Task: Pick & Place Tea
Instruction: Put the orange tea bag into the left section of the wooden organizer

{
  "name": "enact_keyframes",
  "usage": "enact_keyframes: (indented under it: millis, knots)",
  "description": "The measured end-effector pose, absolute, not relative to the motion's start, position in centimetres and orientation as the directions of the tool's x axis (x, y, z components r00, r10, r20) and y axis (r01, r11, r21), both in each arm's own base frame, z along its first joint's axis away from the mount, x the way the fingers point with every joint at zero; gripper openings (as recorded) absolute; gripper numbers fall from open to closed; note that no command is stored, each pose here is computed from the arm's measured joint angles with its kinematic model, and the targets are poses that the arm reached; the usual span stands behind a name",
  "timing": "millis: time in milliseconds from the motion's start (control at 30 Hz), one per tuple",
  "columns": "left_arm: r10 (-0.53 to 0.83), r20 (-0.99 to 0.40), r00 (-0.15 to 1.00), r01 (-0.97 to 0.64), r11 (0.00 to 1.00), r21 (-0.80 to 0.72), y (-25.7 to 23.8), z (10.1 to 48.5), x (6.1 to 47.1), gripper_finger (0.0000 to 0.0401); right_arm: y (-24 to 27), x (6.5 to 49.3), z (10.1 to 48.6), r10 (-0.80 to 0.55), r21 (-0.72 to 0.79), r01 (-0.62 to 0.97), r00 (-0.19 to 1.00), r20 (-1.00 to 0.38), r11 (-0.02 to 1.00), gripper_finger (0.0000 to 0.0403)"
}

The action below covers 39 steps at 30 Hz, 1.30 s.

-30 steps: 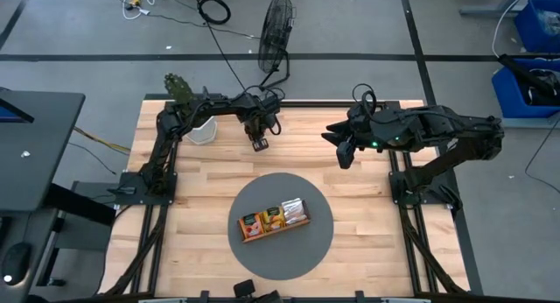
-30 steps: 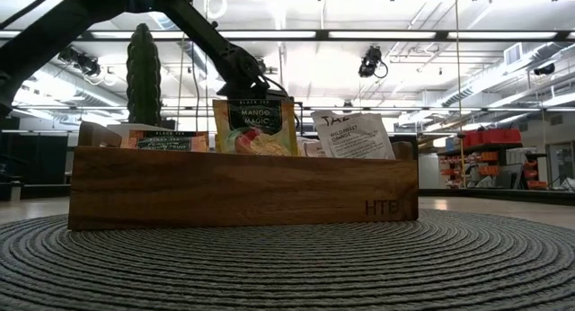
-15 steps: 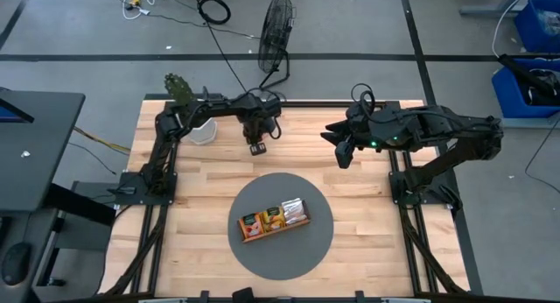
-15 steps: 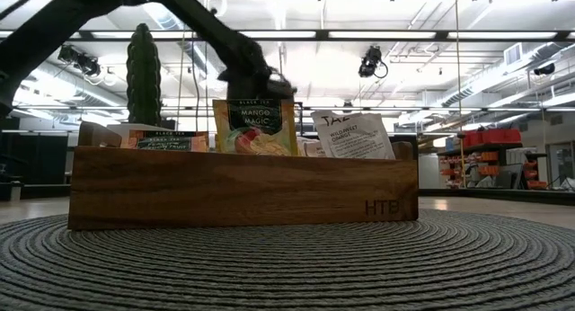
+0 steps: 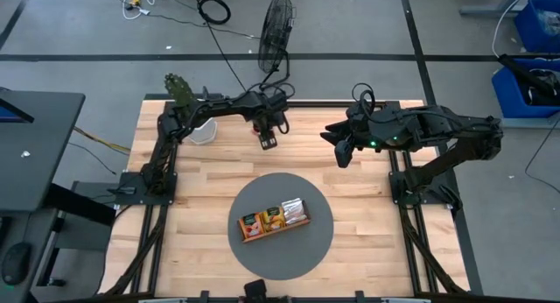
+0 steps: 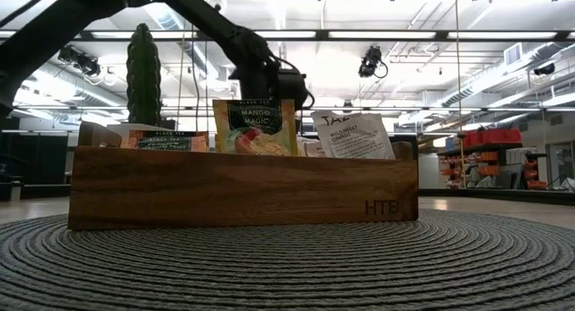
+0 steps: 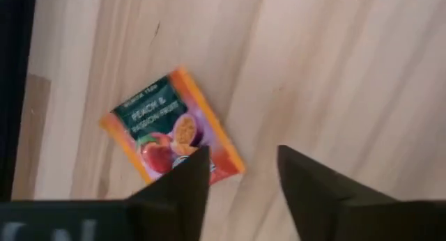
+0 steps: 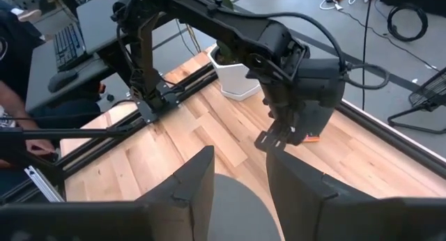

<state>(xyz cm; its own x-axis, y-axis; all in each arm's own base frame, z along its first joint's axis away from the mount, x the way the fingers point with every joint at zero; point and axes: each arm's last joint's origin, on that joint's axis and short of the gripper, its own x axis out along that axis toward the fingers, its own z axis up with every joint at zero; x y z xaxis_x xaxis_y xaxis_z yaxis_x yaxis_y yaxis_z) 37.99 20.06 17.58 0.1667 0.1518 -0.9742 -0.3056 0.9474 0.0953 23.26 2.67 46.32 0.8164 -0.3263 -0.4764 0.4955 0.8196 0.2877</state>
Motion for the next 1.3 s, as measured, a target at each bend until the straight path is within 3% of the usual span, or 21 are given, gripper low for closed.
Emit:
enact_keyframes:
  millis: [167,367,633,933,1200,1300]
  knots:
    - [0.144,-0.984,0.109,-0.350,0.932,0.097,21.0,15.9,37.6,0.0235,2.7,23.3,46.3,-0.326,0.282,0.494,0.816,-0.477,0.822,0.0139]
    - [0.132,-0.989,0.070,-0.363,0.926,0.098,21.3,14.3,37.6,0.0244,2.7,23.2,46.3,-0.327,0.282,0.496,0.814,-0.480,0.821,0.0139]
    - [0.124,-0.990,0.063,-0.344,0.934,0.095,21.2,14.0,37.7,0.0179,2.7,23.2,46.3,-0.329,0.284,0.500,0.812,-0.482,0.818,0.0139]
    - [0.115,-0.993,0.021,-0.328,0.939,0.101,20.9,14.0,37.4,0.0017,2.7,23.2,46.2,-0.330,0.279,0.502,0.809,-0.486,0.819,0.0139]
    - [0.104,-0.995,0.000,-0.303,0.948,0.099,19.6,14.5,37.6,0.0011,2.6,23.2,46.2,-0.362,0.281,0.529,0.801,-0.477,0.801,0.0139]
    - [0.122,-0.992,0.041,-0.298,0.949,0.104,19.0,16.0,37.7,0.0006,2.4,23.1,46.3,-0.412,0.276,0.569,0.786,-0.461,0.775,0.0139]
